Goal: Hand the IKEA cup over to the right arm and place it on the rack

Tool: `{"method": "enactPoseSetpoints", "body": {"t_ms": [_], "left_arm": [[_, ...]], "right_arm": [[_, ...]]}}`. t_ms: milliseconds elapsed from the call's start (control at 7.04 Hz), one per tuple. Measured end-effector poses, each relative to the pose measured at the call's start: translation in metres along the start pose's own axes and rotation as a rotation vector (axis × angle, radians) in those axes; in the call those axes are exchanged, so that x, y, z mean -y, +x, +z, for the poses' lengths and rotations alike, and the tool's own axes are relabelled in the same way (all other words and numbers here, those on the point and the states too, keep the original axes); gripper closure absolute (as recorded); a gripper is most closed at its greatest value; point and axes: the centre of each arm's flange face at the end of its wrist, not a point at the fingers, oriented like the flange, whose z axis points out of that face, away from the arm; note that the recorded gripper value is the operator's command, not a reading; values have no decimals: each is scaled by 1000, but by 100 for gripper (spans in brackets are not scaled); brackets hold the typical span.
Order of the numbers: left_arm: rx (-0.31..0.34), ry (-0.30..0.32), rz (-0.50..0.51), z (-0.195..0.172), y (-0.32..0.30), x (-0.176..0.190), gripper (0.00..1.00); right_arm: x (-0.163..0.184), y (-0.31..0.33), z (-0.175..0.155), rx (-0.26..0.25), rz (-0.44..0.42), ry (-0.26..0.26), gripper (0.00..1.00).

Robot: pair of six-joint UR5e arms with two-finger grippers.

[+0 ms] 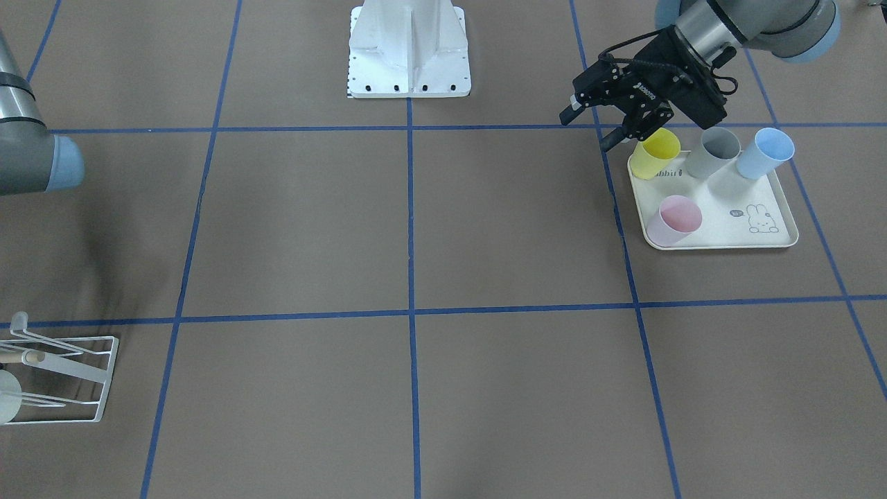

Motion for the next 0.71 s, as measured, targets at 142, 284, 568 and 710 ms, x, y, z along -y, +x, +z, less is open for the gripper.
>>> {"method": "enactPoseSetpoints", "body": {"t_ms": [142,284,568,710], "left_arm": [[-1,1,1,0,0,0,0],[-1,1,1,0,0,0,0],[-2,1,0,-1,0,0,0],[-3,1,3,-1,1,0,0]], "right_arm": [[0,0,0,0,0,0,1],[0,1,-1,-2,2,0,1],[-6,12,-16,-33,21,10,1],[-15,24,-33,-65,52,35,1]]}}
